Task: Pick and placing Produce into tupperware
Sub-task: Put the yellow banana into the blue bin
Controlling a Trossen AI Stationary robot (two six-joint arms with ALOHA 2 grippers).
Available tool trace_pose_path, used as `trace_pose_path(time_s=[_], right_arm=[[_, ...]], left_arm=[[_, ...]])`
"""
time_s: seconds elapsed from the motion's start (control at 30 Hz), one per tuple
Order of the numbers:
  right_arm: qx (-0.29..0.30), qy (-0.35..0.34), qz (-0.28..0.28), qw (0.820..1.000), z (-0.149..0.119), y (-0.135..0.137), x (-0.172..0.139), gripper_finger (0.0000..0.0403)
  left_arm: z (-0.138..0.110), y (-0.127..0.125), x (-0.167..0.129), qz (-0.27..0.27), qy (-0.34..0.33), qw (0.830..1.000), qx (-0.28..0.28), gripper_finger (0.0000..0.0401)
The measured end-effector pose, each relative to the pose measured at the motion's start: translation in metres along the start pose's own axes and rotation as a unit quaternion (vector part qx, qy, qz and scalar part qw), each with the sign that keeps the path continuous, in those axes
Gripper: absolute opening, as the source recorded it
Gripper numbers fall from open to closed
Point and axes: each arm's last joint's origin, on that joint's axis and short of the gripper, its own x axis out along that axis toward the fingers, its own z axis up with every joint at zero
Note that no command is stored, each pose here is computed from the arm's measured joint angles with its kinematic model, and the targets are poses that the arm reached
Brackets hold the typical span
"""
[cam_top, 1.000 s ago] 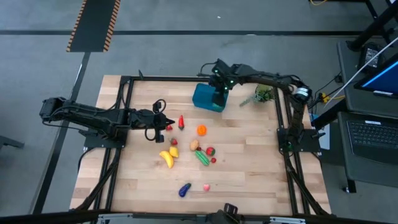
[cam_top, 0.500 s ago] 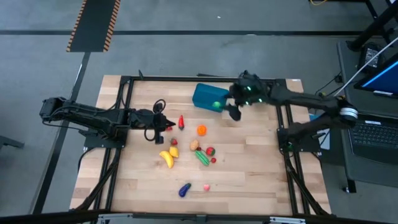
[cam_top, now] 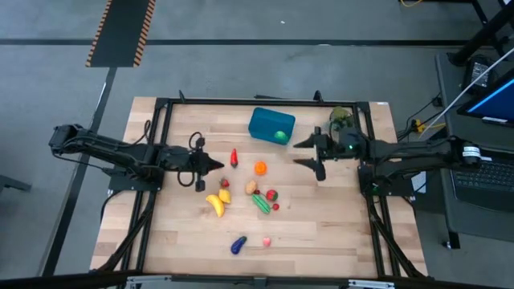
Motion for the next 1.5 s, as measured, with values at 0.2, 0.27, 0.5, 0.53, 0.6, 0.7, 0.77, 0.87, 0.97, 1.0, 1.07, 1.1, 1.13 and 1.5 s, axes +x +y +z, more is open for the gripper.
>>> trace_pose_path(time_s=[0.2, 0.27, 0.5, 0.53, 0.6, 0.7, 0.77, 0.87, 0.97, 1.0, 1.07, 1.1, 1.13, 1.5], right_arm=[[-0.009, -0.03, 0.044, 0.999, -0.007, 0.016, -0.001, 0.0272], [0.004, -0.027, 0.052, 0.998, -0.008, 0.019, 0.0, 0.0272], [0.026, -0.023, 0.059, 0.998, -0.009, 0.022, 0.001, 0.0272], [0.028, -0.023, 0.059, 0.998, -0.009, 0.022, 0.001, 0.0272], [0.028, -0.022, 0.059, 0.998, -0.009, 0.022, 0.001, 0.0272], [0.025, -0.022, 0.059, 0.998, -0.009, 0.022, 0.001, 0.0272], [0.015, -0.025, 0.059, 0.998, -0.008, 0.022, 0.001, 0.0272], [0.023, -0.03, 0.06, 0.998, -0.007, 0.022, 0.001, 0.0272], [0.025, -0.026, 0.059, 0.998, -0.008, 0.022, 0.001, 0.0272], [0.026, -0.025, 0.059, 0.998, -0.008, 0.022, 0.001, 0.0272], [0.025, -0.025, 0.059, 0.998, -0.008, 0.022, 0.001, 0.0272], [0.024, -0.025, 0.059, 0.998, -0.008, 0.022, 0.001, 0.0272], [0.023, -0.025, 0.059, 0.998, -0.008, 0.022, 0.001, 0.0272], [0.028, -0.01, 0.057, 0.998, -0.011, 0.022, 0.001, 0.0271]], left_arm=[[-0.02, -0.006, -0.013, -0.031, -0.077, 0.996, -0.016, 0.0], [-0.025, -0.007, -0.016, -0.049, -0.083, 0.995, -0.015, 0.0], [-0.031, -0.011, -0.02, -0.067, -0.086, 0.994, -0.005, 0.0], [-0.031, -0.011, -0.02, -0.067, -0.086, 0.994, -0.004, 0.0], [-0.032, -0.011, -0.019, -0.065, -0.085, 0.994, -0.004, 0.0], [-0.032, -0.01, -0.019, -0.063, -0.084, 0.994, -0.003, 0.0], [-0.032, -0.01, -0.019, -0.062, -0.084, 0.995, -0.003, 0.0], [-0.032, -0.01, -0.019, -0.061, -0.084, 0.995, -0.003, 0.0], [-0.032, -0.01, -0.019, -0.058, -0.084, 0.995, -0.003, 0.0], [-0.032, -0.01, -0.019, -0.054, -0.085, 0.995, -0.003, 0.0], [-0.032, -0.009, -0.019, -0.042, -0.085, 0.995, -0.004, 0.0], [-0.032, -0.009, -0.019, -0.034, -0.085, 0.996, -0.004, 0.0], [-0.032, -0.008, -0.019, -0.021, -0.085, 0.996, -0.005, 0.0], [-0.032, -0.006, -0.019, 0.02, -0.086, 0.996, -0.018, 0.0092]])
